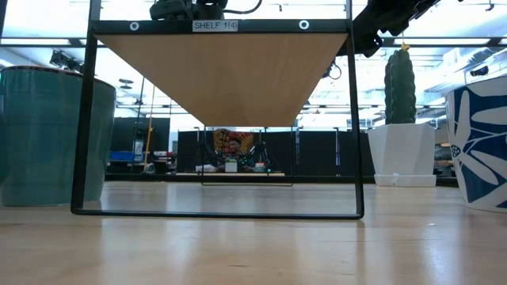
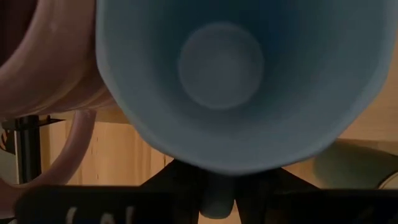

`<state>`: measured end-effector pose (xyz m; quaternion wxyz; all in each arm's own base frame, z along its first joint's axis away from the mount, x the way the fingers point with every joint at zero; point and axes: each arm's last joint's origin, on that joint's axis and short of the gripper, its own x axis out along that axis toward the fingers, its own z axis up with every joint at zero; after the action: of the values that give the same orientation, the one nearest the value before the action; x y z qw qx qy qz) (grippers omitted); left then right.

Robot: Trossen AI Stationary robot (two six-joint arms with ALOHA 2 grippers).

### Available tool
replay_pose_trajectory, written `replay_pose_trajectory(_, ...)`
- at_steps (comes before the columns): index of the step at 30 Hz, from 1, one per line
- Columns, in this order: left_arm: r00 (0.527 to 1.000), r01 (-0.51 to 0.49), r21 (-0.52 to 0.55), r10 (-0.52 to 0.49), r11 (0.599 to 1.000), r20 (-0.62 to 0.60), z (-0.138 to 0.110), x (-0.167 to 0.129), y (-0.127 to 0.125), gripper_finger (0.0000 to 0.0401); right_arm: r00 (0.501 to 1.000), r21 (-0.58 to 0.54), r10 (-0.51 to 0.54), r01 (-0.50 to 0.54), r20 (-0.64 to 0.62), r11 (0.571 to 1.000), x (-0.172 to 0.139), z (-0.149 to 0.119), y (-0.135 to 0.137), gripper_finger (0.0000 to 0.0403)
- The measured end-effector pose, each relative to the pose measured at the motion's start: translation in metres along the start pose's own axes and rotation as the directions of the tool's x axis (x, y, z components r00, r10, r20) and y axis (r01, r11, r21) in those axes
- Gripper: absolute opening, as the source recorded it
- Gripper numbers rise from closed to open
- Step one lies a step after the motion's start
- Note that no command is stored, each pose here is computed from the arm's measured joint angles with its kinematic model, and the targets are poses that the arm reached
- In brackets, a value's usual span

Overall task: Place coffee mugs
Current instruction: Put the light blue mug on the shelf

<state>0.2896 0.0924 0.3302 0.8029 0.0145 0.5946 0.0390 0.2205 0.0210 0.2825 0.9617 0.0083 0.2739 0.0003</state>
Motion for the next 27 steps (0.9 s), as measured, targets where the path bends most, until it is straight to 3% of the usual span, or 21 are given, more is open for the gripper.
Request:
replay_pose_trajectory(10,1.0,-0.001,-0.052,0.002,0.999,0.018,0.0017,0.0,0.0004,0.008,1.0,0.003,0.0,0.0,0.0,1.0,0.0,0.0,0.0,0.0268)
replay_pose_trajectory(20,1.0,-0.002,-0.009,0.002,1.0,0.023,0.0017,-0.0033,-0.0067,0.0082,1.0,0.0,0.0,0.0,0.0,1.0,0.0,0.0,0.0,0.0268)
replay_pose_trajectory(27,0.998,-0.049,0.004,0.048,0.999,0.034,-0.0002,-0.0099,-0.0091,0.0131,1.0,-0.001,0.0,0.0,0.002,1.0,0.0,0.0002,0.0,0.0268)
